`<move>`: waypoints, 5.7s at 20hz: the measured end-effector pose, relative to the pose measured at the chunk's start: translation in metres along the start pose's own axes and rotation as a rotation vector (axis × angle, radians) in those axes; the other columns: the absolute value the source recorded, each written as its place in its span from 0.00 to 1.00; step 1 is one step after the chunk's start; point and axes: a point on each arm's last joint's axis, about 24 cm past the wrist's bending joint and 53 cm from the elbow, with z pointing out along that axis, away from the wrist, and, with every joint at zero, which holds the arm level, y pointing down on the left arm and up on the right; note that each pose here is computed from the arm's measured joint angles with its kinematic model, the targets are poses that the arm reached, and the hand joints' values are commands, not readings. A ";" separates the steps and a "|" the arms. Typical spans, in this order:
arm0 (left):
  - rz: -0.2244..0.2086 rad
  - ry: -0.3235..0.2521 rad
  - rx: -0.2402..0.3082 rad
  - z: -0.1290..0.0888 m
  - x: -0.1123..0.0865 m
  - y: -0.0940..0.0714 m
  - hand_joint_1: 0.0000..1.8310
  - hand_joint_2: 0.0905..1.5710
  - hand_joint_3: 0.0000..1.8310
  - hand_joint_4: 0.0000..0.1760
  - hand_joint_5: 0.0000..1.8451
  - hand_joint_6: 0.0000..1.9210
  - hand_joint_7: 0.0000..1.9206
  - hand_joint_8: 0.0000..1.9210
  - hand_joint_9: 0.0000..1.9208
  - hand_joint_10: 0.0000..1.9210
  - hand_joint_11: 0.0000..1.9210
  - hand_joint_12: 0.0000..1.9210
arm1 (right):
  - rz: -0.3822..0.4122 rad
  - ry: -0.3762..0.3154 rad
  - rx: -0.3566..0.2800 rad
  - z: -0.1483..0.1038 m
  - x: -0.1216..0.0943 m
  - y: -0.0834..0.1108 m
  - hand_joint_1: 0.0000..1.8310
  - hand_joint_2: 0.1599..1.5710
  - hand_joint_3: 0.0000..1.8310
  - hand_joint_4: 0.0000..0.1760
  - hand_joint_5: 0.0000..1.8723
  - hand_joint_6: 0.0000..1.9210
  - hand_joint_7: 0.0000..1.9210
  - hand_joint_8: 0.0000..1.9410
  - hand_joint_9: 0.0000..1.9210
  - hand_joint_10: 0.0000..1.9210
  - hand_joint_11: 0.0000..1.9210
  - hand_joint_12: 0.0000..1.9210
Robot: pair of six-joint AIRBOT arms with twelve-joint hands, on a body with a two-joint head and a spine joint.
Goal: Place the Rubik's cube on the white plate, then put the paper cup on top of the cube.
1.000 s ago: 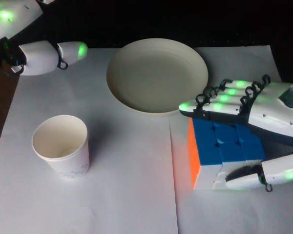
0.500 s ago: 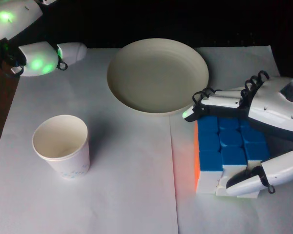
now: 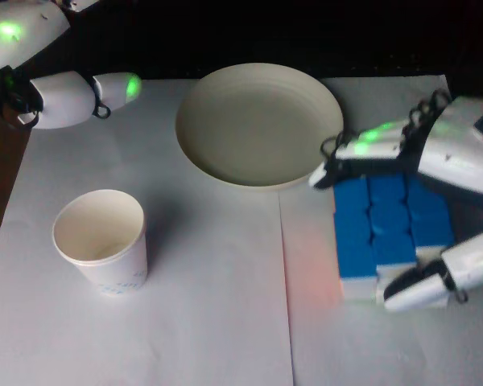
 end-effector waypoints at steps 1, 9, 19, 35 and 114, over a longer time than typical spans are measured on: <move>0.000 0.000 0.000 0.000 0.000 0.000 0.21 0.81 0.00 0.75 0.00 0.00 0.00 0.00 0.00 0.00 0.00 0.11 | -0.026 -0.023 -0.011 0.002 -0.010 0.004 0.64 0.66 0.22 0.00 0.33 0.75 0.39 0.87 0.38 1.00 0.43 1.00; 0.001 -0.001 -0.002 0.000 -0.001 0.001 0.22 0.82 0.00 0.69 0.00 0.00 0.00 0.00 0.00 0.00 0.00 0.07 | -0.106 -0.177 -0.082 0.030 -0.065 0.021 0.62 0.77 0.05 0.00 0.33 0.76 0.38 0.82 0.36 1.00 0.45 1.00; 0.002 -0.006 -0.006 0.000 -0.003 0.003 0.21 0.82 0.00 0.53 0.00 0.00 0.00 0.00 0.00 0.00 0.00 0.12 | -0.042 -0.231 -0.025 0.100 -0.084 -0.007 0.62 0.80 0.00 0.00 0.33 0.77 0.39 0.78 0.37 0.93 0.43 1.00; 0.001 -0.011 -0.001 0.001 -0.003 0.002 0.20 0.82 0.00 0.50 0.00 0.00 0.00 0.00 0.00 0.00 0.00 0.00 | 0.221 -0.312 0.107 0.128 -0.067 -0.070 0.53 0.74 0.00 0.00 0.13 0.15 0.20 0.04 0.07 0.52 0.00 0.89; -0.116 0.273 0.238 -0.088 0.025 -0.065 0.40 0.60 0.00 0.82 0.00 0.00 0.00 0.00 0.00 0.00 0.00 0.34 | 0.000 -0.283 0.176 -0.040 -0.068 -0.045 0.25 0.67 0.00 0.24 0.00 0.00 0.00 0.00 0.00 0.00 0.00 0.06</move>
